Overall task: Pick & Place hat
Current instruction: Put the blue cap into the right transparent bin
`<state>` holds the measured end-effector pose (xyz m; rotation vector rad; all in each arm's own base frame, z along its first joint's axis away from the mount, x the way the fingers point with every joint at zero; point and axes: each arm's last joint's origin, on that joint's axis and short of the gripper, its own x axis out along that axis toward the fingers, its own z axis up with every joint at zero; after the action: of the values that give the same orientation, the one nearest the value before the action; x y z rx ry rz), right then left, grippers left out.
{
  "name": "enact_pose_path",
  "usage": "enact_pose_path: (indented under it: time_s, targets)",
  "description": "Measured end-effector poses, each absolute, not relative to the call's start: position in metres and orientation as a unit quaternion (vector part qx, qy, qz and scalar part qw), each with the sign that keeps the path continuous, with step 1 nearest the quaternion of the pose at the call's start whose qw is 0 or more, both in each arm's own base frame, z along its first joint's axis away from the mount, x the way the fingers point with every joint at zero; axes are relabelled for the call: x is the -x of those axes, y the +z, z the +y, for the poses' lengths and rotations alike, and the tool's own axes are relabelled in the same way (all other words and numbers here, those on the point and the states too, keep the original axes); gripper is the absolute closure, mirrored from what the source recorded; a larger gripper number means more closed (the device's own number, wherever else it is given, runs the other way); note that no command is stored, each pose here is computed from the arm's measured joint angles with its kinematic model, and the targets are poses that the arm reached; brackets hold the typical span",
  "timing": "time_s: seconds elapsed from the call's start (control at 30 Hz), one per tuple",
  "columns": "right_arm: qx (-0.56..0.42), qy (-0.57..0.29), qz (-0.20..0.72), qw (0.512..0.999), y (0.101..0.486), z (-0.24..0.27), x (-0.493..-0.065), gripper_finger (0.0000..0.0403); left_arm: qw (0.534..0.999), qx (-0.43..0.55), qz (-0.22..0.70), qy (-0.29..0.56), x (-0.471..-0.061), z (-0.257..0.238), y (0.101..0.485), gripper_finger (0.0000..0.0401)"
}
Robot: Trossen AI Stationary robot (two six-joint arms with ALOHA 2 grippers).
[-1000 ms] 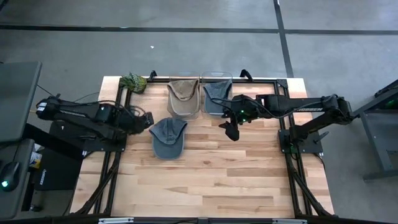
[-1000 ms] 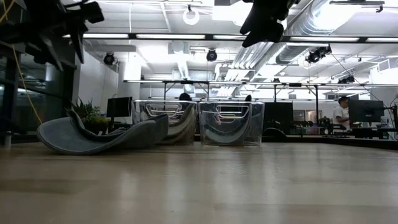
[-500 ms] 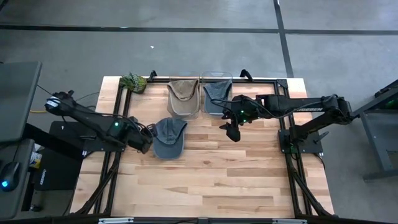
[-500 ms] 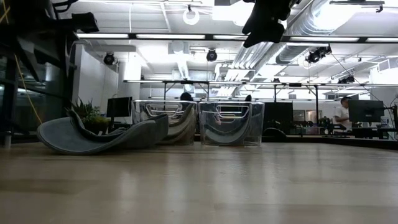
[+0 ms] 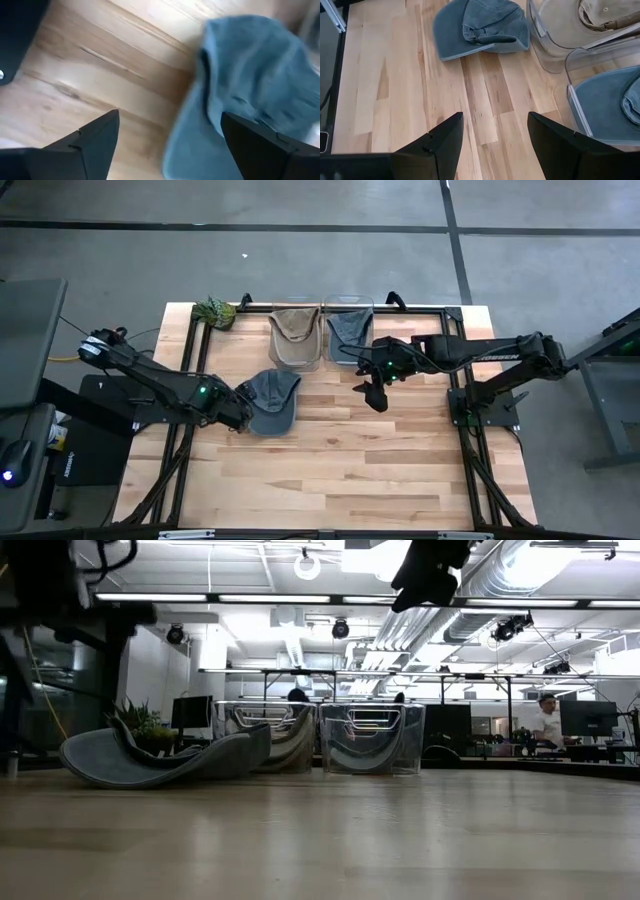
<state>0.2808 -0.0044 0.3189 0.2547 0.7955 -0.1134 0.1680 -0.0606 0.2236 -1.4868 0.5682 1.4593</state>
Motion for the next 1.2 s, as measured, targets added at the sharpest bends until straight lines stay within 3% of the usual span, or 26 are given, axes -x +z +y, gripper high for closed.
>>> enact_pose_path:
  time_s: [0.5, 1.2]
  targets:
    - [-0.119, -0.052, 0.38, 0.916, 0.32, -0.003, -0.282, 0.0187, 0.475, 0.652, 0.115, 0.579, -0.163, -0.054, 0.183, 0.0073]
    - [-0.116, -0.059, 0.365, 0.922, 0.322, -0.004, -0.284, 0.0187, 0.485, 0.689, 0.079, 0.533, -0.137, -0.038, 0.155, 0.0074]
